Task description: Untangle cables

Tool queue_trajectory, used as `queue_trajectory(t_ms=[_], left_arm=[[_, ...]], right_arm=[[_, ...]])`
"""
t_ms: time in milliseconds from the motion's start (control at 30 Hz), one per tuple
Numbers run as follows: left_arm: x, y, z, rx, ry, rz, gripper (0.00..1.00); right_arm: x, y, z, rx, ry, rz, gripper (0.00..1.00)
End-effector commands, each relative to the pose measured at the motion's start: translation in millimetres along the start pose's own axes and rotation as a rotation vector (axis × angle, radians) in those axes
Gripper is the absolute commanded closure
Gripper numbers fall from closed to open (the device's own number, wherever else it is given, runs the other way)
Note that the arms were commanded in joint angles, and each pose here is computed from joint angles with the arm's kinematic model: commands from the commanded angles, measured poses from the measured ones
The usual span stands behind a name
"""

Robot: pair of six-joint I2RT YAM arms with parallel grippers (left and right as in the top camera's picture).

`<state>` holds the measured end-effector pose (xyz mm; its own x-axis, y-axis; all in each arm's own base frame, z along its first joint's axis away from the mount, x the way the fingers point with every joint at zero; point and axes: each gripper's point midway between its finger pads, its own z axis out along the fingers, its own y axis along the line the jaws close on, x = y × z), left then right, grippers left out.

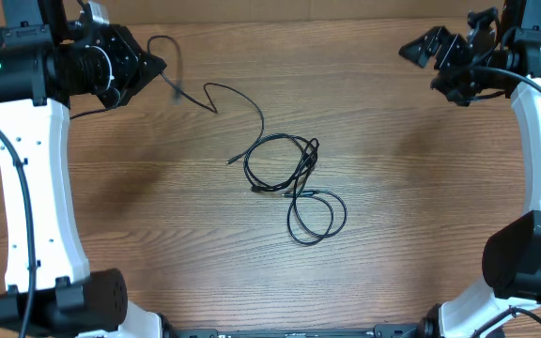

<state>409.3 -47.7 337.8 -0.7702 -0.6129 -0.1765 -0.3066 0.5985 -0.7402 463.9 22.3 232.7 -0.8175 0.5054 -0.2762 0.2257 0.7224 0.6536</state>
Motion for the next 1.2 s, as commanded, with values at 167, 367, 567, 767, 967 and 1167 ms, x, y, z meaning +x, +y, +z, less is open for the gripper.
queue_trajectory(t_ms=[167,367,567,767,967,1167], left_arm=[[29.3,-40.7,-26.0,0.110,0.019,-0.101,0.96],[26.2,-67.0,-30.8,0.226,0.061,-0.316,0.96],[25.0,-67.2,-30.8,0.224,0.070,-0.442,0.96],[31.1,-57.0,-28.7,0.176,0.088,-0.536,0.96],[38.0,-54.4,-28.6,0.158,0.123,-0.626,0.96],[35.9,-52.9,-27.6,0.153,0.113,-0.633,0.96]], right_arm=[[53.9,85.9,-27.5,-0.442,0.225,-0.126,0.00],[149.0,133.6,16.4,-0.417,0.364,-0.628,0.00],[227.6,188.8,52.4,-0.372,0.375,-0.931,0.00],[244.1,239.8,56.2,-0.501,0.256,-1.072,0.00],[230.7,266.4,53.8,-0.569,0.133,-1.125,0.00],[235.5,268.4,53.6,-0.572,0.144,-1.108,0.70]])
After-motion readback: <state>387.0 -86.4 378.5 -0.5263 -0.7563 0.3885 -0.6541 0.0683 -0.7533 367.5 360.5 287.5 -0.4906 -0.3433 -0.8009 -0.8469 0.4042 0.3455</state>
